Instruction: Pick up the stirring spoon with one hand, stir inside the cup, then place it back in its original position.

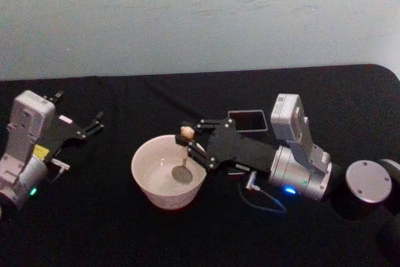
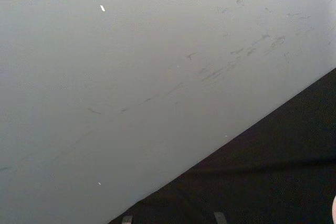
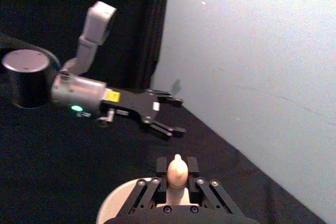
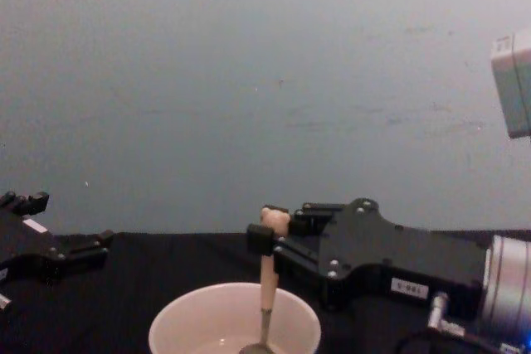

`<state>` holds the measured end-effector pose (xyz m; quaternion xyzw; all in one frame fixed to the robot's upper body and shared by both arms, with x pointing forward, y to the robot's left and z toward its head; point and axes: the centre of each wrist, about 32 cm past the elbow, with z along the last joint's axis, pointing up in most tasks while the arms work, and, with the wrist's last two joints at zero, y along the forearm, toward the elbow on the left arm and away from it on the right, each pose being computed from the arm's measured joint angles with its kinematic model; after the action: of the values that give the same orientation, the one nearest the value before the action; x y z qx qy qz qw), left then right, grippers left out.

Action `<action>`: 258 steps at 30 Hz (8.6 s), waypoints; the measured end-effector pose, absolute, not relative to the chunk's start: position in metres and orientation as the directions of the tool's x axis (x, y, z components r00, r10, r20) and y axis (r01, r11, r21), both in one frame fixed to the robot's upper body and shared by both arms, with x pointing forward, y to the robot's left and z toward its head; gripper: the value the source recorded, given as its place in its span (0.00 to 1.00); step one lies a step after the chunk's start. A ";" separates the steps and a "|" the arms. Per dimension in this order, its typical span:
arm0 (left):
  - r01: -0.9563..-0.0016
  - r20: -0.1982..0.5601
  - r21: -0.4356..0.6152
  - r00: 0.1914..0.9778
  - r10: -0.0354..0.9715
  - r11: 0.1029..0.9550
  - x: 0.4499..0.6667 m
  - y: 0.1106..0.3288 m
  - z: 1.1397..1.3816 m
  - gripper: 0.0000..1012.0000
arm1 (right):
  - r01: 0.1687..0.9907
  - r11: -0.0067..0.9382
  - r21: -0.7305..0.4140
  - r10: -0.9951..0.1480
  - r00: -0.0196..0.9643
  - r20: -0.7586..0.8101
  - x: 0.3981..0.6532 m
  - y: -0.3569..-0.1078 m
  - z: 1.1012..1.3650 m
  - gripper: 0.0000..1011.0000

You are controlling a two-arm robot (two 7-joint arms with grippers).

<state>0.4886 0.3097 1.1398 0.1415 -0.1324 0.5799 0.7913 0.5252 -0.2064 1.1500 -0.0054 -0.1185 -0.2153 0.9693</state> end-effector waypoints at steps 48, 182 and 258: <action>-0.955 0.374 0.070 0.292 0.880 0.287 0.489 0.310 1.140 0.99 | 0.471 0.881 0.045 -0.469 0.859 0.206 0.528 -0.202 1.150 0.21; -0.955 0.374 0.070 0.292 0.880 0.287 0.489 0.310 1.140 0.99 | 0.500 0.837 0.220 -0.542 0.811 0.219 0.530 -0.232 1.201 0.21; -0.955 0.374 0.070 0.292 0.880 0.287 0.489 0.310 1.140 0.99 | 0.661 0.750 -0.009 -0.659 0.748 0.078 0.526 -0.274 1.178 0.21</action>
<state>0.4886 0.3097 1.1398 0.1415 -0.1325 0.5799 0.7913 0.5263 -0.2736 1.1779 -0.0180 -0.0348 -0.3529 0.9348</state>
